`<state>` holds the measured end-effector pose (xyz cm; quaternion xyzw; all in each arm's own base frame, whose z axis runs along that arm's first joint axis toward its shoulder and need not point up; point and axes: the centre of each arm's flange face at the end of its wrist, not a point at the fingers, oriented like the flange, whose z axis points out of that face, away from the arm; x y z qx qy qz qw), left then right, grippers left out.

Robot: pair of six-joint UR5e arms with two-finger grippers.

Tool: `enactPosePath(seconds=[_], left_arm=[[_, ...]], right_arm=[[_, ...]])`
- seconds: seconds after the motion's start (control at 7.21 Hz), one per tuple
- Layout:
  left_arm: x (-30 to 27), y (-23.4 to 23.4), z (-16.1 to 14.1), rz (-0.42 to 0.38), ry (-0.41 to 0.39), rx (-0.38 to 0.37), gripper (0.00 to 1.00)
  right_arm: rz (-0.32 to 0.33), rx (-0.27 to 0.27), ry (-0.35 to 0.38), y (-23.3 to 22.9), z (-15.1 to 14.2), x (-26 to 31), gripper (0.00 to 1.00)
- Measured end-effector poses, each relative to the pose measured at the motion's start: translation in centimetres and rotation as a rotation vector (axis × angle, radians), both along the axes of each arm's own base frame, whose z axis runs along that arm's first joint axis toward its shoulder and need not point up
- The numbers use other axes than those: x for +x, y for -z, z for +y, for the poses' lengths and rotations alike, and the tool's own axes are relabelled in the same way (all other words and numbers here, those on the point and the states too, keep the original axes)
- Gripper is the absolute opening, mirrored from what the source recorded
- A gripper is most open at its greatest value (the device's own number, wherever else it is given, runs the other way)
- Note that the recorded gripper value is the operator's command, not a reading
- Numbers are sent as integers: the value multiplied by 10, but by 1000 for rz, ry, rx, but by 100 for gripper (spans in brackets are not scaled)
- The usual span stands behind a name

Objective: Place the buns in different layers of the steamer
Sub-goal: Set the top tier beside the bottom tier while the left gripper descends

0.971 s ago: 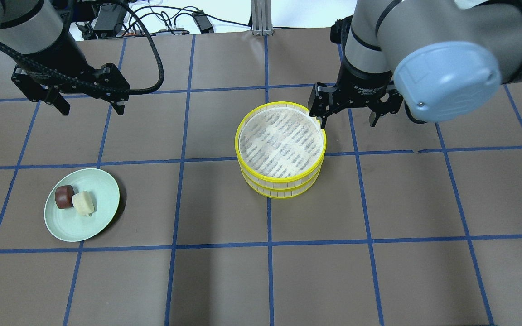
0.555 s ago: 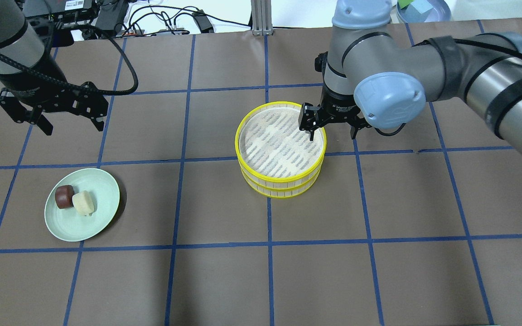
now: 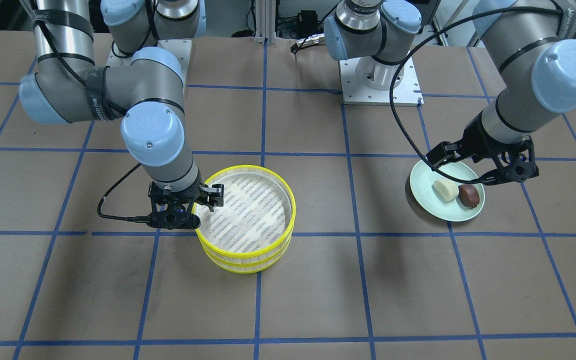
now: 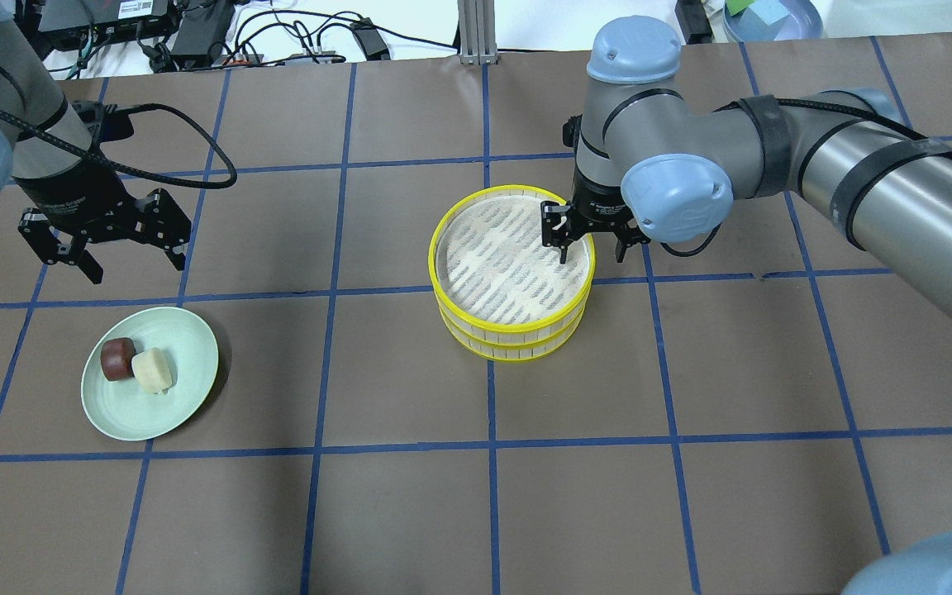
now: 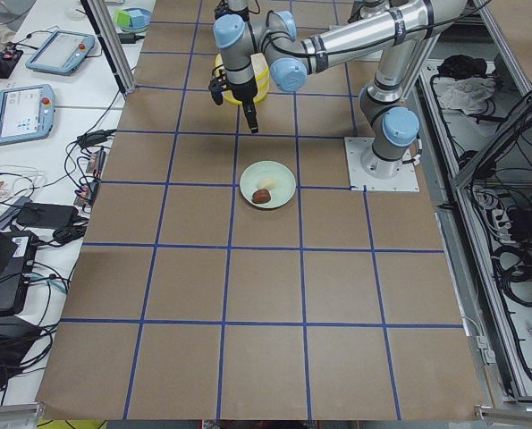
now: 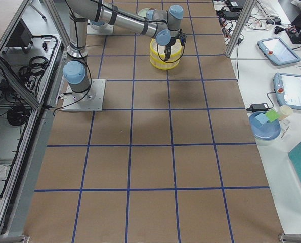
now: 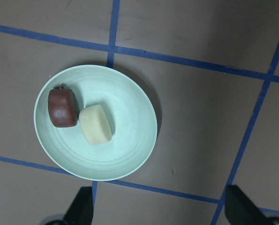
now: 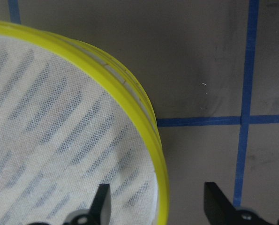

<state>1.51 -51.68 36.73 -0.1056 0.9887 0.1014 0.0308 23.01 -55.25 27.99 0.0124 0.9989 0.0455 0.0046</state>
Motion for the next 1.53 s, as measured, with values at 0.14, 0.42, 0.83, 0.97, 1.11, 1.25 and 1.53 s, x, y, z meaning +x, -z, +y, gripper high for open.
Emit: enactPosePath(seconds=[0.14, 0.42, 0.83, 0.97, 1.11, 1.25, 1.53], left_arm=[[6, 22, -7, 2, -29, 32, 100], [24, 66, -17, 10, -65, 108, 100], [60, 115, -13, -36, -87, 213, 98], [69, 130, -13, -42, -95, 241, 98], [74, 144, -15, -45, -98, 253, 98], [77, 157, -19, -45, -101, 259, 98], [79, 173, -22, -35, -107, 266, 93]], right_arm=[[-5, 0, 2, 1, 0, 0, 0], [-7, -5, 4, -2, -1, 0, 0], [-12, -50, 11, -32, -2, -5, 0], [-14, -67, 19, -50, 0, -12, 0], [-14, -65, 32, -65, 1, -28, 0], [-14, -48, 39, -79, 1, -55, 0], [-4, -8, 53, -103, 7, -123, 0]])
